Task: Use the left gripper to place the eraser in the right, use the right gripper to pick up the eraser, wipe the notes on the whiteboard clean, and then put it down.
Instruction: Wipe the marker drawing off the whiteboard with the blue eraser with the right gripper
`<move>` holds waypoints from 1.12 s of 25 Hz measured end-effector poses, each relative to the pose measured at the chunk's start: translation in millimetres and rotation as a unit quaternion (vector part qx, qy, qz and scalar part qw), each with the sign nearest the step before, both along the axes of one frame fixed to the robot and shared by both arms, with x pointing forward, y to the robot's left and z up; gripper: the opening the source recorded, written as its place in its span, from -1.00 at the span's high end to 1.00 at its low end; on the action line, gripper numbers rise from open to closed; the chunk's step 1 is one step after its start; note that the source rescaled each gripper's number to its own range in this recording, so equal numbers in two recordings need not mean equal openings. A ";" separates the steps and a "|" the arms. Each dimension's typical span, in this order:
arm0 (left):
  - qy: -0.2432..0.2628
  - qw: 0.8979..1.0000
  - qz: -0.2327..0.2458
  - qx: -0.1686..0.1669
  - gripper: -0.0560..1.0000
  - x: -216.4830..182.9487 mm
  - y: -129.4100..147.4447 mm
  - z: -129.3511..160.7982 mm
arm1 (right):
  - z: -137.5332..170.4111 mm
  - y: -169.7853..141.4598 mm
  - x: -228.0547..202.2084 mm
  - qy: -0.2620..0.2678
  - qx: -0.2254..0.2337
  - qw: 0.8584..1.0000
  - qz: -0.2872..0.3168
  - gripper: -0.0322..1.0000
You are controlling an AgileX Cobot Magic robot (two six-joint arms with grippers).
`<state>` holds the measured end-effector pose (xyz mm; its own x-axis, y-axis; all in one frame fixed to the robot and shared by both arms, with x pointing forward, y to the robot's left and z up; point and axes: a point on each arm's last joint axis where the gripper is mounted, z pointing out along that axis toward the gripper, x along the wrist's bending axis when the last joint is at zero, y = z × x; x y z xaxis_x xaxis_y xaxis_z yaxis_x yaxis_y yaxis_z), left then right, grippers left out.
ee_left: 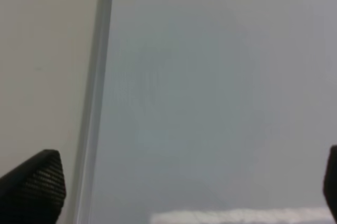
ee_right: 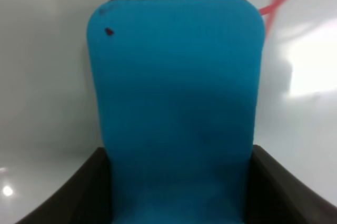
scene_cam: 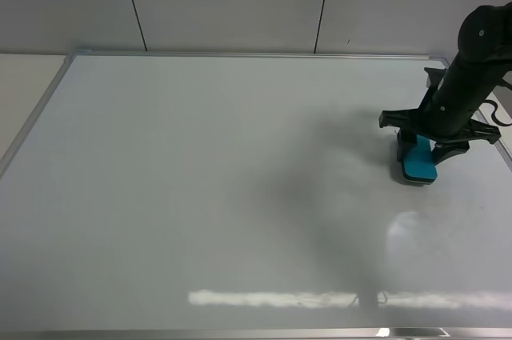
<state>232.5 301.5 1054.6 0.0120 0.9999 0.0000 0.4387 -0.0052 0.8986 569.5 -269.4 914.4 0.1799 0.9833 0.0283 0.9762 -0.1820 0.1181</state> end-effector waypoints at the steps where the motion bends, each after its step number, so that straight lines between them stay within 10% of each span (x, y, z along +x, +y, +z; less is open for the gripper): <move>1: 0.000 1.000 0.000 0.000 -1.00 0.0 0.0 0.0 | -1.8 -5.2 2.0 0.002 -0.001 1.000 -0.004 0.89; 17: 0.000 1.000 0.000 0.000 -1.00 0.0 0.0 0.0 | -12.9 -58.9 11.1 -0.004 0.033 0.996 -0.087 0.89; 28: 0.000 1.000 0.000 0.000 -1.00 0.0 0.0 0.0 | -14.9 20.2 62.1 0.046 0.075 0.996 0.021 0.89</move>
<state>232.5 301.5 1054.6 0.0120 0.9999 0.0000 0.4387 -0.0052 0.8986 631.7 -249.2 899.5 0.1481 0.9759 0.1603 0.9886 -0.1504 0.0021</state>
